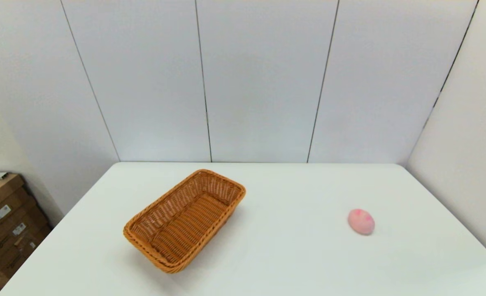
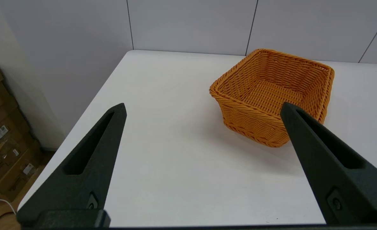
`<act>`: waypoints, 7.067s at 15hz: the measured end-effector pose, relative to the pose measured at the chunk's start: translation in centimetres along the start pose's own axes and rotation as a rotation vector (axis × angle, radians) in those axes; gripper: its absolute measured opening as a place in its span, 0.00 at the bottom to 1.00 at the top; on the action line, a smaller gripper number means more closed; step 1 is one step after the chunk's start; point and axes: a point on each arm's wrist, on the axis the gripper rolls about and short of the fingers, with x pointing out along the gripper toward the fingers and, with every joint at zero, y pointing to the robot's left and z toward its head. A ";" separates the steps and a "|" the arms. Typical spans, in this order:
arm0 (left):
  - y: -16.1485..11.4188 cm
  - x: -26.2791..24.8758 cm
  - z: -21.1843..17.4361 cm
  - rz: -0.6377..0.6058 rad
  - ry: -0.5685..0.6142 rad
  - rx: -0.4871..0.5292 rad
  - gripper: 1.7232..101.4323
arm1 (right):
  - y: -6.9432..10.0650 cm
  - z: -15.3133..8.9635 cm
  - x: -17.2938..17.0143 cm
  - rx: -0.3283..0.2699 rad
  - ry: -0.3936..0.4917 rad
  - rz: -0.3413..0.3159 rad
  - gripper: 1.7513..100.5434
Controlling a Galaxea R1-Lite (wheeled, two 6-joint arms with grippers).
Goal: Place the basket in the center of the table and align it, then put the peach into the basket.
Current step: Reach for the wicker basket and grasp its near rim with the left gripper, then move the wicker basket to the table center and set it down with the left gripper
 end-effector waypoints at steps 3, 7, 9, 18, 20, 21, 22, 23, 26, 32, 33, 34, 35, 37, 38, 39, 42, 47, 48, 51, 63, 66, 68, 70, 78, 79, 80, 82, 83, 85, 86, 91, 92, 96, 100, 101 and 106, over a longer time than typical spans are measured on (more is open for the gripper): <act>0.0 0.0 0.0 0.000 0.000 -0.001 0.96 | 0.0 0.0 0.0 0.000 0.000 0.000 0.96; 0.0 0.0 0.1 0.001 -0.002 0.002 0.96 | 0.0 0.0 0.0 0.000 0.000 0.000 0.96; -0.1 -0.5 1.6 -0.009 -0.046 -0.001 0.96 | 0.0 0.0 0.0 0.000 0.000 0.000 0.96; -1.1 8.2 11.1 0.071 0.371 -0.268 0.96 | 0.0 0.0 0.0 -0.003 0.004 0.000 0.96; -1.5 13.0 11.0 0.120 0.553 -0.362 0.96 | 0.0 0.0 0.0 -0.003 0.003 0.000 0.96; -1.9 15.3 10.4 0.148 0.642 -0.411 0.96 | 0.0 0.0 0.0 -0.003 0.003 0.000 0.96; -2.5 17.6 9.5 0.180 0.740 -0.466 0.96 | 0.0 0.0 0.0 -0.003 0.002 0.000 0.96; -3.3 19.6 8.6 0.214 0.829 -0.516 0.96 | 0.0 0.0 0.0 -0.003 0.002 0.000 0.96; -7.2 24.0 6.6 0.332 1.055 -0.656 0.96 | 0.0 0.0 0.0 -0.003 0.002 0.000 0.96; -10.6 27.0 2.6 0.552 1.273 -0.706 0.96 | 0.0 0.0 0.0 0.000 0.000 0.000 0.96; -10.6 27.3 2.1 0.565 1.283 -0.700 0.96 | 0.0 0.0 0.0 0.000 0.000 0.000 0.96; -10.6 27.5 1.6 0.576 1.294 -0.695 0.96 | 0.0 0.0 0.0 0.000 0.000 0.000 0.96; -10.6 27.8 1.2 0.582 1.304 -0.696 0.96 | 0.0 0.0 0.0 0.000 0.000 0.000 0.96; -10.5 28.7 0.4 0.571 1.304 -0.717 0.96 | 0.0 0.0 0.0 0.000 0.000 0.000 0.96; -10.5 29.2 0.0 0.566 1.295 -0.727 0.96 | 0.0 0.0 0.0 0.000 0.001 0.000 0.96; -10.5 29.5 -0.5 0.564 1.291 -0.732 0.96 | 0.0 0.0 0.0 0.000 0.000 0.000 0.96; -10.6 30.4 -1.6 0.551 1.278 -0.737 0.96 | 0.0 0.0 0.0 0.000 0.000 0.000 0.96; -10.7 30.9 -2.6 0.554 1.281 -0.732 0.96 | 0.0 0.0 0.0 0.000 0.001 0.000 0.96; -10.7 30.9 -2.7 0.551 1.279 -0.731 0.96 | 0.0 0.0 0.0 0.000 0.000 0.000 0.96; -10.7 31.0 -3.0 0.548 1.284 -0.716 0.78 | 0.0 0.0 0.0 0.001 -0.001 0.000 0.96; -10.7 31.0 -3.0 0.543 1.277 -0.718 0.13 | 0.0 0.0 0.0 0.002 -0.001 0.000 0.96; -10.9 30.4 -1.0 0.442 1.255 -0.685 0.13 | 0.0 0.0 0.0 0.002 -0.001 0.000 0.96; -11.5 29.3 1.4 0.291 1.243 -0.655 0.12 | 0.0 0.0 0.0 0.002 -0.001 0.000 0.96; -12.3 28.3 3.3 0.112 1.241 -0.599 0.12 | 0.0 0.0 0.0 0.002 -0.001 0.000 0.96; -14.0 29.7 2.6 -0.194 1.217 -0.508 0.12 | 0.0 0.0 0.0 0.002 -0.001 0.000 0.96; -14.2 30.0 2.0 -0.228 1.232 -0.497 0.12 | 0.0 0.0 0.0 0.002 -0.001 0.000 0.96; -14.4 30.2 1.4 -0.254 1.254 -0.483 0.12 | 0.0 0.0 0.0 0.002 -0.001 0.000 0.96; -14.9 30.6 0.2 -0.273 1.277 -0.456 0.12 | 0.0 0.0 0.0 0.002 -0.001 0.000 0.96; -15.1 30.7 -0.2 -0.283 1.278 -0.448 0.12 | 0.0 0.0 0.0 0.002 -0.001 0.000 0.96; -15.9 30.7 -1.0 -0.304 1.287 -0.428 0.12 | 0.0 0.0 0.0 0.002 -0.001 0.000 0.96; -16.3 30.7 -1.2 -0.324 1.291 -0.406 0.12 | 0.0 0.0 0.0 0.001 -0.001 0.000 0.96; -17.5 30.9 -1.6 -0.369 1.298 -0.352 0.12 | 0.0 0.0 0.0 0.001 -0.001 0.000 0.96; -17.5 30.8 -1.7 -0.372 1.307 -0.339 0.12 | 0.0 0.0 0.0 0.002 -0.001 0.000 0.96; -17.5 30.9 -2.3 -0.366 1.325 -0.330 0.12 | 0.0 0.0 0.0 0.002 -0.001 0.000 0.96; -17.6 31.0 -2.8 -0.358 1.336 -0.327 0.12 | 0.0 0.0 0.0 0.002 -0.001 0.000 0.96; -17.6 31.0 -2.8 -0.356 1.338 -0.327 0.12 | 0.0 0.0 0.0 0.002 -0.001 0.000 0.96; -17.6 31.3 -3.3 -0.336 1.349 -0.317 0.12 | 0.0 0.0 0.0 0.002 -0.001 0.000 0.96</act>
